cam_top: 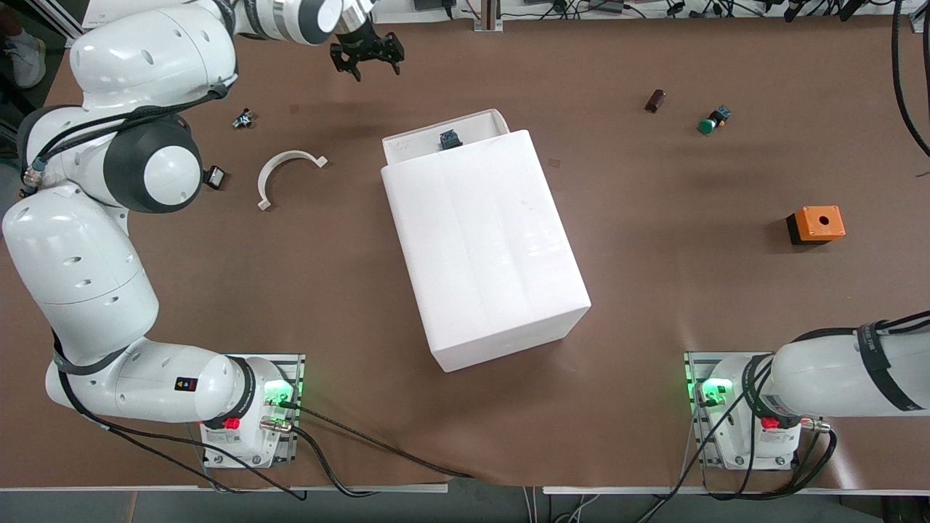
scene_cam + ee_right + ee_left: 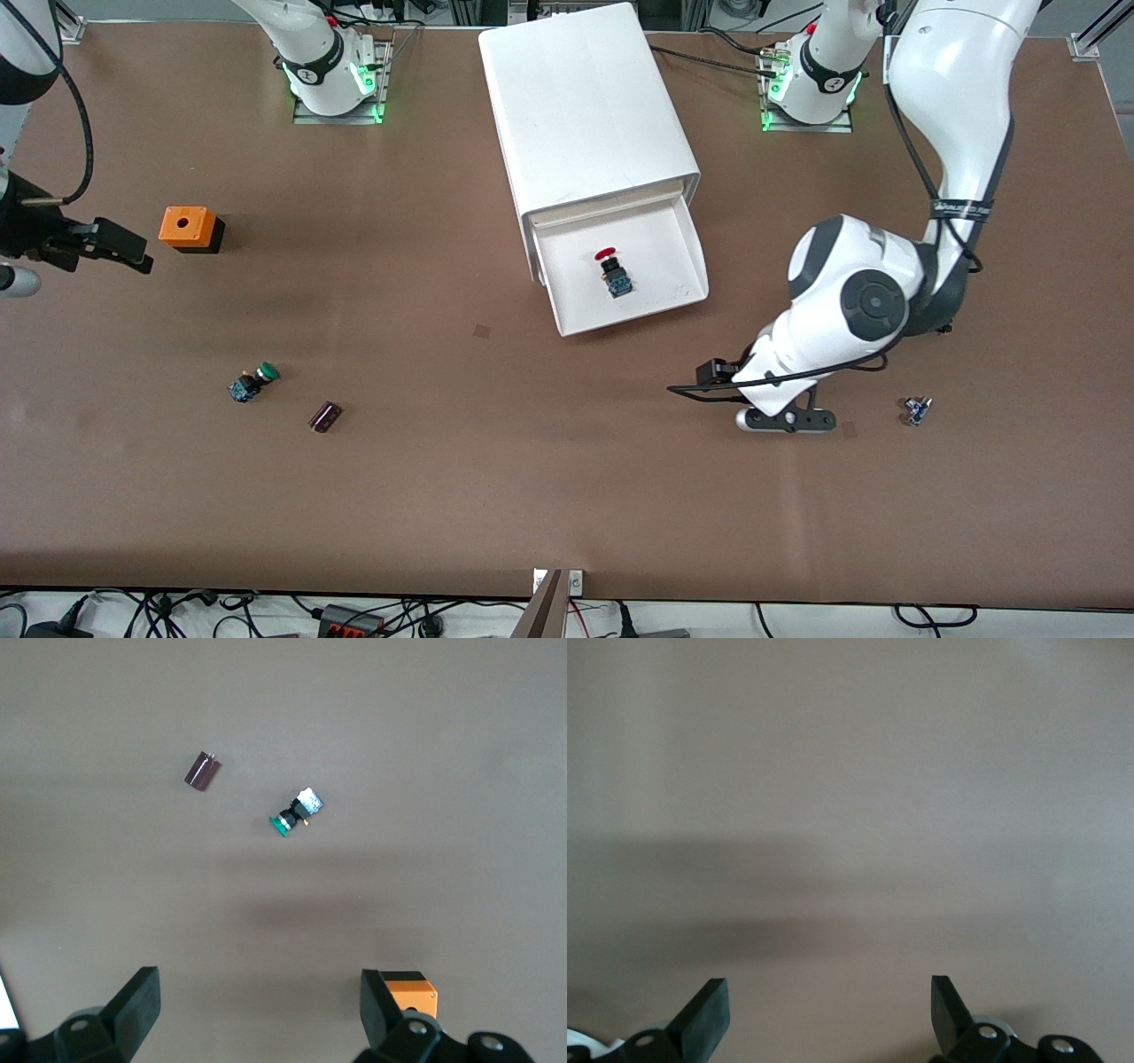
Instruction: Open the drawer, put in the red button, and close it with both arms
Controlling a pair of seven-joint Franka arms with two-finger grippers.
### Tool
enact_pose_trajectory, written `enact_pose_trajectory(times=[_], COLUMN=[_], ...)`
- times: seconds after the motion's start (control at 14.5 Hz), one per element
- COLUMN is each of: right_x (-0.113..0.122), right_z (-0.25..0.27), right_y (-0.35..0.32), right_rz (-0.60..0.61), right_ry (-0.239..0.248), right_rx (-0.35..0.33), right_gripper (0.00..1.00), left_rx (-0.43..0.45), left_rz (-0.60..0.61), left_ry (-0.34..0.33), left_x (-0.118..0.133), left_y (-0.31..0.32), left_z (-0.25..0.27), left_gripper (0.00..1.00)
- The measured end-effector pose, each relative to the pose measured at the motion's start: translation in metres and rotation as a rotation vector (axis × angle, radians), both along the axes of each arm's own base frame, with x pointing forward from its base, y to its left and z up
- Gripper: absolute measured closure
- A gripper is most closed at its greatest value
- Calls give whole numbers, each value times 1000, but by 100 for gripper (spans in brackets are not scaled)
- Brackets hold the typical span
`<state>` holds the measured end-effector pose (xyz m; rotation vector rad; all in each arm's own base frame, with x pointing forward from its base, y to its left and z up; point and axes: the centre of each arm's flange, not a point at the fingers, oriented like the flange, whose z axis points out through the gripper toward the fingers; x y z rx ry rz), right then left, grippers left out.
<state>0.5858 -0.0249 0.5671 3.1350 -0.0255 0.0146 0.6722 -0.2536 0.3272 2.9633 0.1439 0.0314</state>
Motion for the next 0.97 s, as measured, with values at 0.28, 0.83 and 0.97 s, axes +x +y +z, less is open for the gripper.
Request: enact_pose_trajectory(times=[0.28, 0.83, 0.97], right_x=[-11, -14, -14], right_z=[7, 6, 6], right_y=[0, 1, 1], right_rz=[1, 2, 2], right_ry=[-11, 10, 12], right_rx=[2, 3, 3], right_gripper=[0, 0, 0], left_rx=[-6, 58, 68], left_rz=[134, 63, 57], left_ry=[104, 260, 297], left_x=[-39, -104, -123], left_y=[-53, -120, -134], left_z=[-22, -41, -48], left_gripper=[0, 0, 0])
